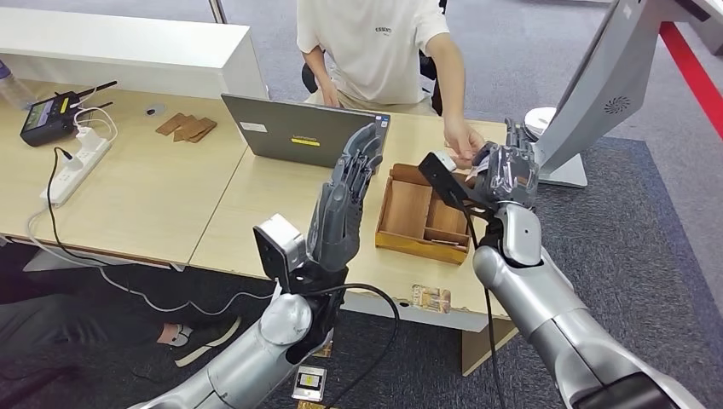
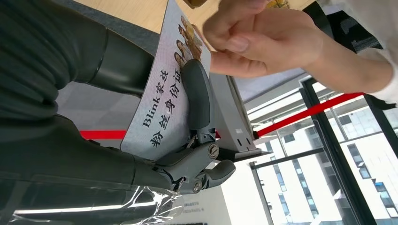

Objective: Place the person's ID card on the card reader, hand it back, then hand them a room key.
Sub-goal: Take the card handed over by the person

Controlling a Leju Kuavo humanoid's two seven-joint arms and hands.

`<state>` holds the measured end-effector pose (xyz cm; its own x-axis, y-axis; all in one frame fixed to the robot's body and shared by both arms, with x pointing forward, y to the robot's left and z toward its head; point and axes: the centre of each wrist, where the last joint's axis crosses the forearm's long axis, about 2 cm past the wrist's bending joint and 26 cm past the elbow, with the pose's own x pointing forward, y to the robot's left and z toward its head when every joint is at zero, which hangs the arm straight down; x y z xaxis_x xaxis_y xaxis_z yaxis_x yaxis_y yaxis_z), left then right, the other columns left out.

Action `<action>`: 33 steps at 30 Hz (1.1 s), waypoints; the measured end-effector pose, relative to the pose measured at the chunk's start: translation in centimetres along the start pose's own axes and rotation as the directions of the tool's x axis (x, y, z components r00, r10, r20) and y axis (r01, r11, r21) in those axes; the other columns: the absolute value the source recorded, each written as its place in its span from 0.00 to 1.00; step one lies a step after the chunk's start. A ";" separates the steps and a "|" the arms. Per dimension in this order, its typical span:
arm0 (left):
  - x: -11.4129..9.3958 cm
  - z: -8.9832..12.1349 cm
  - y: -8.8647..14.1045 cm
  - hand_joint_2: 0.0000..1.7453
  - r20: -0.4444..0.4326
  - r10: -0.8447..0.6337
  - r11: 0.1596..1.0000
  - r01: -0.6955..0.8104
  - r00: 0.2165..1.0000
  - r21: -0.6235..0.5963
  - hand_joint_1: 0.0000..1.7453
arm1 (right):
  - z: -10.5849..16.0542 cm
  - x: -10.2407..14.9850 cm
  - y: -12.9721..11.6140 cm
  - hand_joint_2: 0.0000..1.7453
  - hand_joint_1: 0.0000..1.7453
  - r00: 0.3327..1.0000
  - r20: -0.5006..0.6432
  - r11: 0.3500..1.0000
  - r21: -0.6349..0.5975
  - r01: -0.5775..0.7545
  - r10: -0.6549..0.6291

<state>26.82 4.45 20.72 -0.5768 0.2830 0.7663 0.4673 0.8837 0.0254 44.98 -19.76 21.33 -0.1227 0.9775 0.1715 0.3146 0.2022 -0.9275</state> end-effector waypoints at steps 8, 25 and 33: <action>-0.1 0.1 0.1 0.00 -0.019 -0.031 0.999 0.032 0.999 0.016 0.00 | 0.5 0.6 -0.8 1.00 1.00 0.994 0.022 0.989 -0.104 0.106 -0.104; 0.3 2.1 1.3 0.00 -0.063 -0.111 0.991 0.115 0.992 0.069 0.00 | 7.2 -6.6 -0.2 1.00 1.00 0.989 -0.100 0.981 -0.172 0.091 -0.109; 0.6 2.3 1.8 0.00 -0.074 -0.125 0.988 0.131 0.989 0.080 0.00 | 8.5 -8.4 0.1 1.00 1.00 0.994 -0.102 0.990 -0.138 0.036 -0.050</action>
<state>25.75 7.07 19.69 -0.5796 0.1421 0.8025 0.3324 0.9403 0.0736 38.06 -28.47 17.02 -0.0414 0.9672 0.2506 0.4371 0.2431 -0.8659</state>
